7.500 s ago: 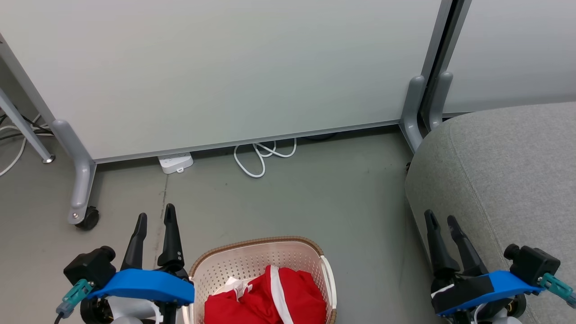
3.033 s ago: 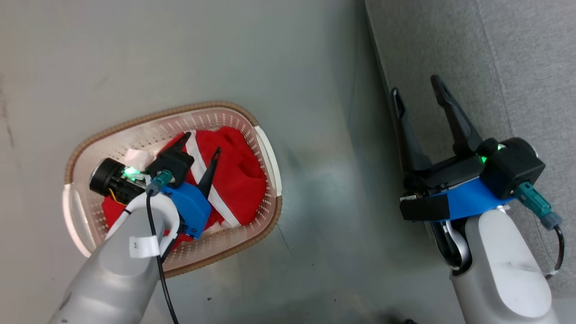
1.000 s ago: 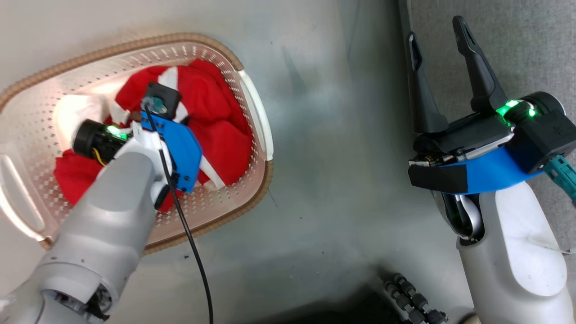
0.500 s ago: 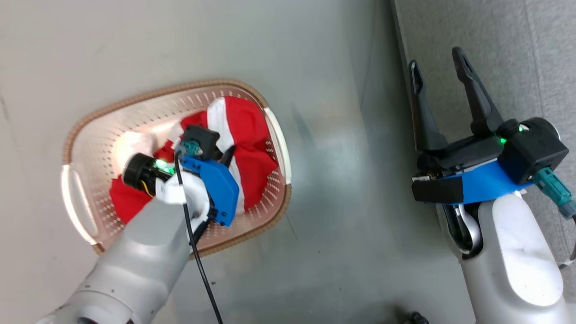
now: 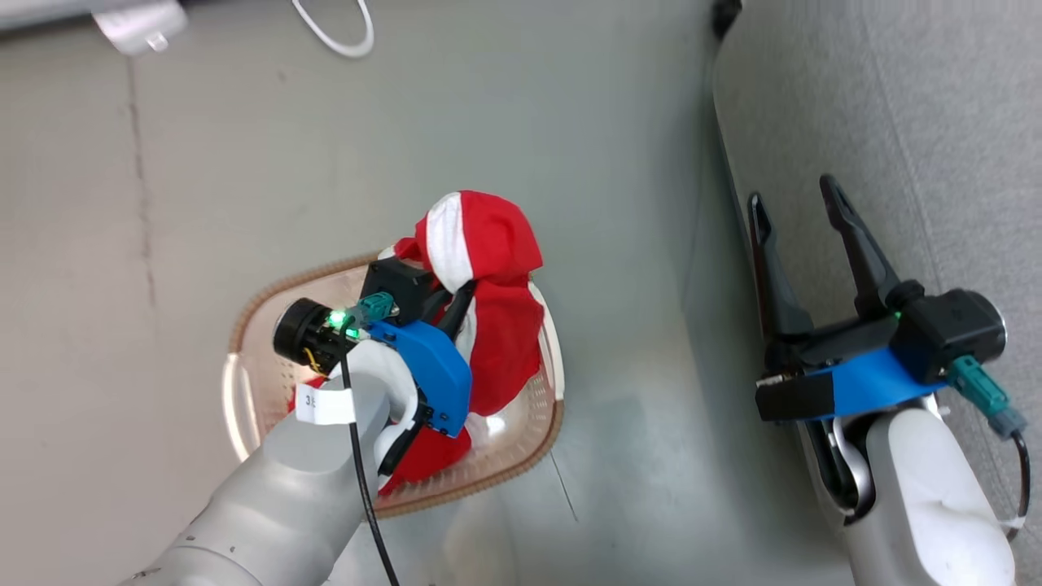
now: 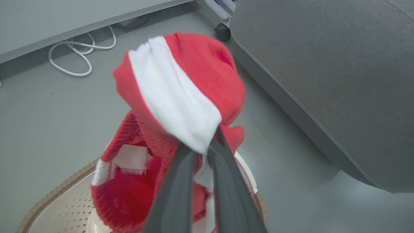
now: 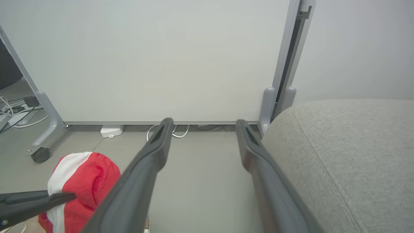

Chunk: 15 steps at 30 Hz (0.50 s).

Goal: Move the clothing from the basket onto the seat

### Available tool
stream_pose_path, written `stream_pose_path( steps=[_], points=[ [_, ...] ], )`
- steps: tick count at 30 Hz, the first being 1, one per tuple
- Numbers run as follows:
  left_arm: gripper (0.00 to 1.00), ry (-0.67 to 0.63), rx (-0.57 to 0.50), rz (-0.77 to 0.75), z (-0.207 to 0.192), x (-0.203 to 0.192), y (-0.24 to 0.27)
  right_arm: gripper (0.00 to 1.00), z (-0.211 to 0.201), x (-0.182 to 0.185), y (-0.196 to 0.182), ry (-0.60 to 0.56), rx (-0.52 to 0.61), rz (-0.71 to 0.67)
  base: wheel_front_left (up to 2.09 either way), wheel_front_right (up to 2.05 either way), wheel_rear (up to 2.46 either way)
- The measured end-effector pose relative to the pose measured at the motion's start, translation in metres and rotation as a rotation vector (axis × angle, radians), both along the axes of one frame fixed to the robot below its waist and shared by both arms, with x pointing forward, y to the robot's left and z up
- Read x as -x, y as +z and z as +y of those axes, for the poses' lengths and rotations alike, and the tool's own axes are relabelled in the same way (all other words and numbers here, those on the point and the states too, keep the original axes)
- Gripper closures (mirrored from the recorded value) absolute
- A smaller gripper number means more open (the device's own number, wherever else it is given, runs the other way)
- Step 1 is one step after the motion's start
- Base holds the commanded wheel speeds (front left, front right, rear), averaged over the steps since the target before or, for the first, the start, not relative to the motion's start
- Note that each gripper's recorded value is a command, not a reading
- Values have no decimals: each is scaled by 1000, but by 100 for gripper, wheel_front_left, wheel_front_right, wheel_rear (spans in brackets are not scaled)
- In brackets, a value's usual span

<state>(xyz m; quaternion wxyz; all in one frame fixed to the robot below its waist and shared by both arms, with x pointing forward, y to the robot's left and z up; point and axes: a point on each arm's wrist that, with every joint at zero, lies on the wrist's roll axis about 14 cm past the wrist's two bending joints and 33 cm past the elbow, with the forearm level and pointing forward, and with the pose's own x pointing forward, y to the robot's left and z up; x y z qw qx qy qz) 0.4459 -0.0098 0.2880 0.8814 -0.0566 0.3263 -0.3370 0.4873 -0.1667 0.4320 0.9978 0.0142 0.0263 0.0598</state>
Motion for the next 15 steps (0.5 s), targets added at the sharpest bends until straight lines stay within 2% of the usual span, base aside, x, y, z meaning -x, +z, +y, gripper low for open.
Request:
stream_pose_path(
  steps=[15],
  points=[
    [100,26,124,-406,-8,-34,158,0,12,38,47,22,-15,-75,0,0,0]
  ],
)
